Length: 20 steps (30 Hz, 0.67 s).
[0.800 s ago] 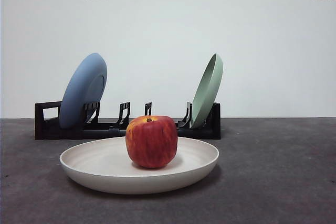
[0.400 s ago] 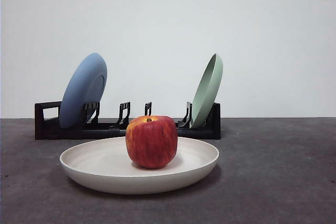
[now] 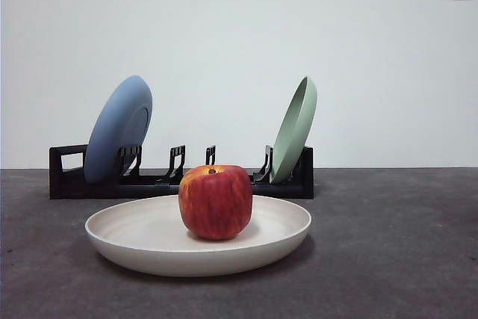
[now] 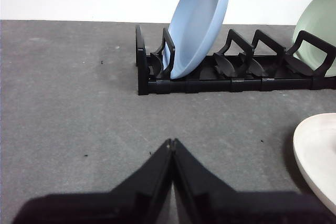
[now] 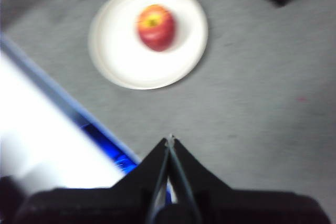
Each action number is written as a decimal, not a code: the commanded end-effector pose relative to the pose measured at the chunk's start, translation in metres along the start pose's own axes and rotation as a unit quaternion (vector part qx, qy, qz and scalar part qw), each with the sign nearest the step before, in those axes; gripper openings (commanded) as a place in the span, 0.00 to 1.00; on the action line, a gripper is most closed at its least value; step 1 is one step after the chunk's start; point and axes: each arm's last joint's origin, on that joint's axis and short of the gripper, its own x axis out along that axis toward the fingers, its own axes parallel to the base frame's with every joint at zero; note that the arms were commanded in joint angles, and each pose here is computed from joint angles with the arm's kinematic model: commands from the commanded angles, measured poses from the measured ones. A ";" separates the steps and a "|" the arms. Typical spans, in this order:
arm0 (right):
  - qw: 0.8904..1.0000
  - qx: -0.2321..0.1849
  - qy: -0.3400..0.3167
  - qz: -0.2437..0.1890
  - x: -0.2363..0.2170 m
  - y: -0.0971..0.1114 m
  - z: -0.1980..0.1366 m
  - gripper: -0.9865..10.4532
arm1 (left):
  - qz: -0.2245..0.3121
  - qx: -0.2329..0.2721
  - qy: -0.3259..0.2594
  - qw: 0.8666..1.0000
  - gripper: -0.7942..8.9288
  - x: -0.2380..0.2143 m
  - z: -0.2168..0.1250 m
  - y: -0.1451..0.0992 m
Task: Take the yellow plate from the plate rack,put the plate on the table,take the apple from the table,put the apple in the plate
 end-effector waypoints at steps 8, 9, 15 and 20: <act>0.956 0.041 -0.272 -0.103 -0.063 -0.032 -0.013 0.09 | 0.002 -0.004 0.002 1.000 0.08 0.001 -0.003 0.001; 0.947 0.045 -0.290 -0.128 -0.068 -0.034 -0.018 0.09 | 0.002 -0.004 0.002 1.000 0.08 0.001 -0.003 0.001; 0.899 0.034 -0.364 -0.243 -0.066 -0.039 -0.047 0.09 | 0.002 -0.004 0.002 1.000 0.08 0.001 -0.003 0.001; 0.865 0.040 -0.414 -0.280 -0.020 -0.048 -0.074 0.09 | 0.002 -0.004 0.002 1.000 0.08 0.001 -0.003 0.001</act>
